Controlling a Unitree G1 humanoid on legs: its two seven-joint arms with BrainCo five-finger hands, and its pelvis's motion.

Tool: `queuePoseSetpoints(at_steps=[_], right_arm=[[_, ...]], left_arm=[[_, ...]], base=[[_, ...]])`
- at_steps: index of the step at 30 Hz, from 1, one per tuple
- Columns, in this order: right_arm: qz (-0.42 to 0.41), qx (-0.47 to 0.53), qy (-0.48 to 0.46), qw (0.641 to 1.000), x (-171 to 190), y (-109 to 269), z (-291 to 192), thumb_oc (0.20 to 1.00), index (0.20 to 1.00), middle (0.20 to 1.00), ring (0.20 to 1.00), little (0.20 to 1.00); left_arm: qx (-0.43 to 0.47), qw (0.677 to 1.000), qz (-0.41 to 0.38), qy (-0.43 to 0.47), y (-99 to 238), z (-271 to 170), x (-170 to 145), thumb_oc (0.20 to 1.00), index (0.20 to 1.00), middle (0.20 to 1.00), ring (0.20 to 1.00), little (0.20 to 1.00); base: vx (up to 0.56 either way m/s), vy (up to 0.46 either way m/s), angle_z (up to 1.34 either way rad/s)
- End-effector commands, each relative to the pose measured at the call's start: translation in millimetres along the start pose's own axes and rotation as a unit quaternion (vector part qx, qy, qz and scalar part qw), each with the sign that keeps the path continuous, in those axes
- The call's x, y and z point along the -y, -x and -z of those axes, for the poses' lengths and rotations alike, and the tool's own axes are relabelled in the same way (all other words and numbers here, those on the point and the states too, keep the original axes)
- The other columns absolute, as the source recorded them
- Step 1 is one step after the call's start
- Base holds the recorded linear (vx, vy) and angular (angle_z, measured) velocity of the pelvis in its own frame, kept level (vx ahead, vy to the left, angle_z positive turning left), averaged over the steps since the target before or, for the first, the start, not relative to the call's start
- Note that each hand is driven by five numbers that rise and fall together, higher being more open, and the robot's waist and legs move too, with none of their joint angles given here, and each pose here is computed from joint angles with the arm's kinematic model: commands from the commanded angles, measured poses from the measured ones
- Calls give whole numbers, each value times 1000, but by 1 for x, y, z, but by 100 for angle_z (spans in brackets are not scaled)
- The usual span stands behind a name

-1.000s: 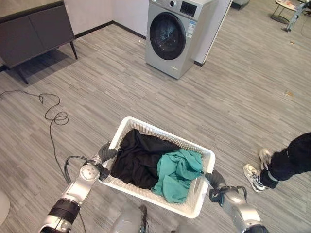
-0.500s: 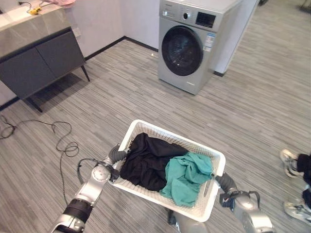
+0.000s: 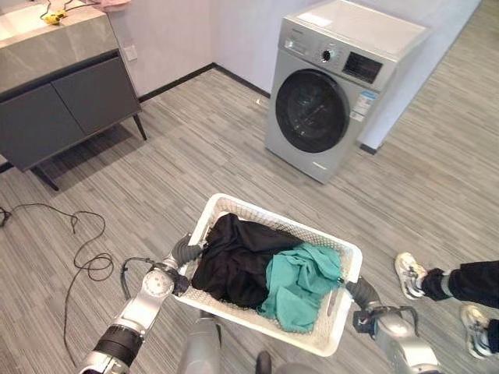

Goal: Grab the laundry basket,head to the washer,open it,put in the laundry and shut it.

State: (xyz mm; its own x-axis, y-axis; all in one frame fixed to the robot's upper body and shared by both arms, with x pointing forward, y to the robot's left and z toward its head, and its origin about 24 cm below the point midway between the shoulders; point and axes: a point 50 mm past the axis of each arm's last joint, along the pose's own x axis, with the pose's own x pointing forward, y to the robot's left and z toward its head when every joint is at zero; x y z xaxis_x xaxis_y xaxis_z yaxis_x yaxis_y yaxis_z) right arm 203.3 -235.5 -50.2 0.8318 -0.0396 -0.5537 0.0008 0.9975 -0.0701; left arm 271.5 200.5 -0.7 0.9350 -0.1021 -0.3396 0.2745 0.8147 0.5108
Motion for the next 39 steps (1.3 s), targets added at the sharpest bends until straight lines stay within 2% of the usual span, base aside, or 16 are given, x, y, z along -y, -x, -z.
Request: queuePoseSetpoints(at_steps=[1,11,18,29,38,39], right_arm=[[-13,95,-3,995,4,0,-34,200,200,200,200,200],[-32,81,-2,996,-13,-8,-28,200,200,200,200,200],[-1,75,-8,997,2,-1,-20,200,200,200,200,200],[24,54,-42,997,17,12,2,200,200,200,200,200],[19,44,-35,998,14,13,8,200,200,200,200,200],[43,-67,73,994,11,-13,34,200,200,200,200,200]], left_arm=[[61,994,-85,-7,-3,-27,-49,200,200,200,200,200],[34,996,-73,-22,2,-15,-51,200,200,200,200,200],[33,996,-84,-10,5,-10,-51,200,200,200,200,200],[-1,997,-59,46,17,16,-29,200,200,200,200,200],[-13,997,-57,53,21,23,-25,200,200,200,200,200],[-121,985,-7,120,56,76,46,200,200,200,200,200]], base=[[589,205,-66],[306,205,-60],[148,-100,1],[57,-98,21],[24,-7,-1],[46,-5,0]])
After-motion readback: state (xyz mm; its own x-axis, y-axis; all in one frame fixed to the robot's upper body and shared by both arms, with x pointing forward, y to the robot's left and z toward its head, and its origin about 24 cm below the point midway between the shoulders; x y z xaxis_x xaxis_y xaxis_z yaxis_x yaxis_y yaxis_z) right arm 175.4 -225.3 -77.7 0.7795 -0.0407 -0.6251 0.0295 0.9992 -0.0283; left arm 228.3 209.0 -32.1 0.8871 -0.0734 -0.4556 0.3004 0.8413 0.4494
